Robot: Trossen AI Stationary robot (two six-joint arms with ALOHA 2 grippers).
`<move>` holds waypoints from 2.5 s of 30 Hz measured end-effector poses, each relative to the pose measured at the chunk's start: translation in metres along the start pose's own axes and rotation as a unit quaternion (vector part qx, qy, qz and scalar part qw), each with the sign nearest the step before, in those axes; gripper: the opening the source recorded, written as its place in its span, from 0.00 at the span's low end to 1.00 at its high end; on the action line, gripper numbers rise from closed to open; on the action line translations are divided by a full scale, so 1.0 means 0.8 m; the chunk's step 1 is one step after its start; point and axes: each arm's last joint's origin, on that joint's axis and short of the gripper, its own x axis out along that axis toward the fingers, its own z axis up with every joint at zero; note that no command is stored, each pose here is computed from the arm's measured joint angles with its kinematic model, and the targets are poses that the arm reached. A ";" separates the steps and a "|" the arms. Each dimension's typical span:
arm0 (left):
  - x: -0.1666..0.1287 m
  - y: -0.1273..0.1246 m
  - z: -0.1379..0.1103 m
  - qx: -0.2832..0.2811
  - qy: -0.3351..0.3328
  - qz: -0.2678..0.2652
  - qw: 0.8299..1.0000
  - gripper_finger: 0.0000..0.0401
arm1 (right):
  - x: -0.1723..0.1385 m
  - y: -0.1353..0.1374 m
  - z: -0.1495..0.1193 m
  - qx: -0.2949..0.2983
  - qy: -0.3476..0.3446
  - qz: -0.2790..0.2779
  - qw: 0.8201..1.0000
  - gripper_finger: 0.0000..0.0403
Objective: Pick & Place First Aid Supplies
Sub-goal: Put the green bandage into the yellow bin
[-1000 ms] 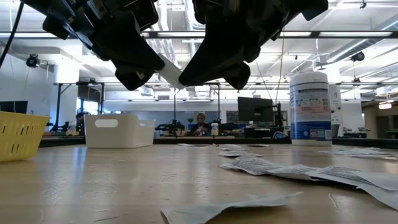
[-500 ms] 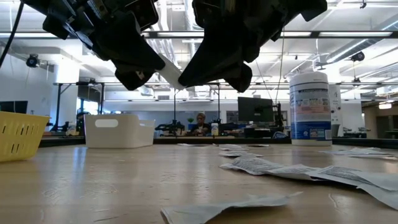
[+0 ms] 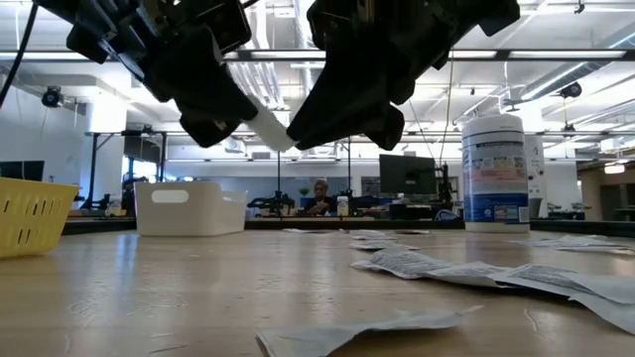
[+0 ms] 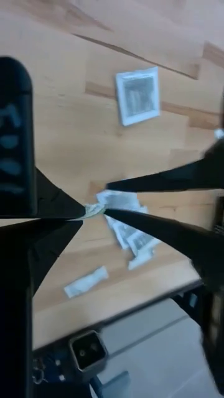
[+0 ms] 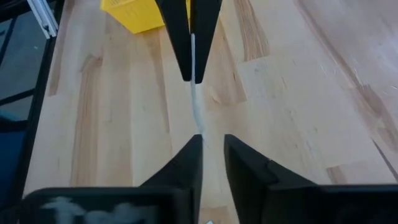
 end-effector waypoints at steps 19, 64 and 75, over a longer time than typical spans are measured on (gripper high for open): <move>-0.020 -0.007 -0.008 -0.065 0.167 -0.041 0.983 0.00 | -0.001 -0.001 -0.014 0.031 0.039 -0.029 0.998 0.31; -0.109 -0.019 -0.067 -0.282 0.424 0.097 0.855 0.00 | 0.000 -0.006 -0.015 -0.048 0.043 -0.031 0.997 0.22; -0.100 -0.018 -0.071 -0.272 0.407 0.061 0.870 0.13 | 0.000 -0.007 -0.015 -0.049 0.036 -0.043 0.997 0.20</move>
